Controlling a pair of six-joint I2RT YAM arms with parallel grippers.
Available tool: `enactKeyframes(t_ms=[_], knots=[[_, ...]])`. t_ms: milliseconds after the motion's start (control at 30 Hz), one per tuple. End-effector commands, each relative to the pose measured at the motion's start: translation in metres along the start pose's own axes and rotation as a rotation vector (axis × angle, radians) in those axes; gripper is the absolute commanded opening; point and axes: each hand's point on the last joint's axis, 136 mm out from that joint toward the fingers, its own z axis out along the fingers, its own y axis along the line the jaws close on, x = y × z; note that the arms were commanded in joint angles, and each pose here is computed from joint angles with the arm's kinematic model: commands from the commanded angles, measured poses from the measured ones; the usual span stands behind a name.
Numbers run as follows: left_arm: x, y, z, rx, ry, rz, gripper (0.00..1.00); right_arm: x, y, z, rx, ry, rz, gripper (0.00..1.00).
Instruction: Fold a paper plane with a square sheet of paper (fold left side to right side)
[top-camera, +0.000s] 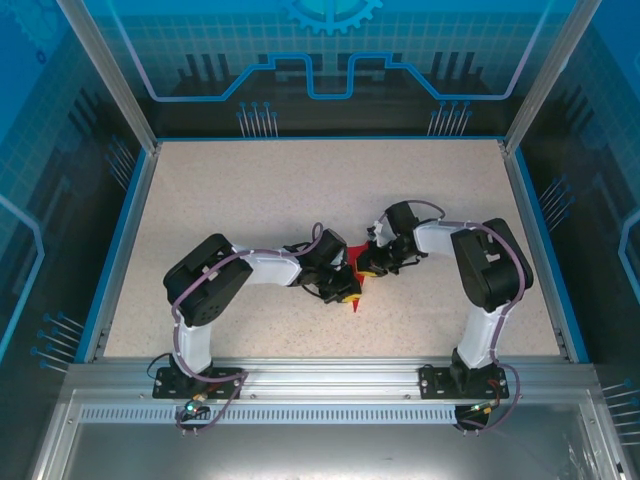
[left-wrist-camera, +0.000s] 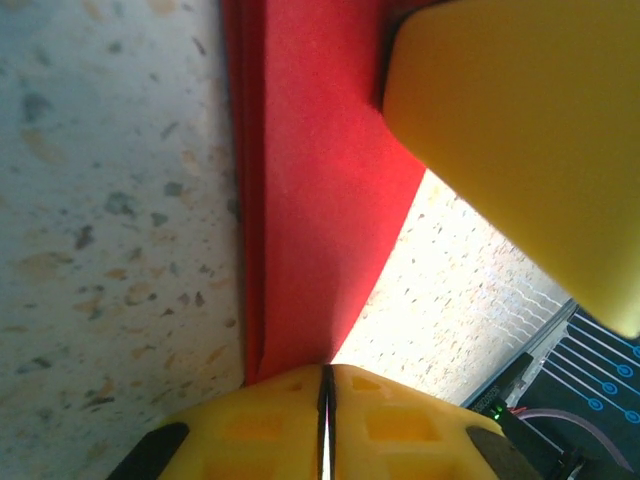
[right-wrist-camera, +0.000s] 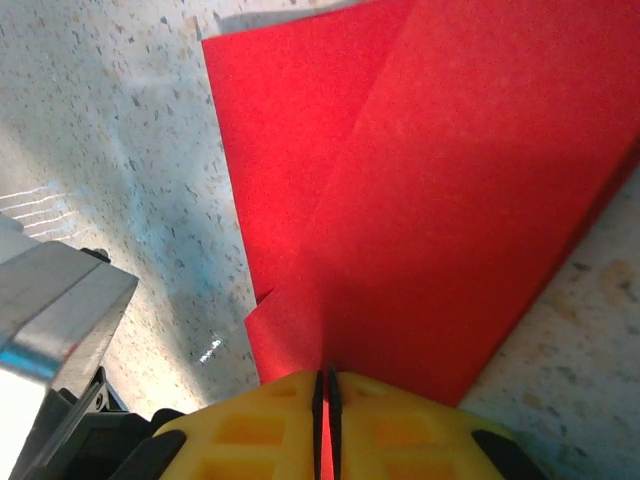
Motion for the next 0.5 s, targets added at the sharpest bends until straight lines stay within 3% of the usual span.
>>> enactKeyframes(t_ms=[0, 233, 467], knots=[[0.015, 0.015, -0.003, -0.079, 0.029, -0.009, 0.14, 0.004, -0.016, 0.007, 0.09, 0.029, 0.016, 0.13], [0.018, -0.026, -0.022, 0.094, 0.004, 0.017, 0.23, 0.006, -0.023, 0.009, 0.112, 0.041, 0.023, 0.13], [0.024, -0.033, -0.023, 0.108, 0.048, 0.023, 0.25, 0.005, -0.022, 0.012, 0.114, 0.049, 0.021, 0.13]])
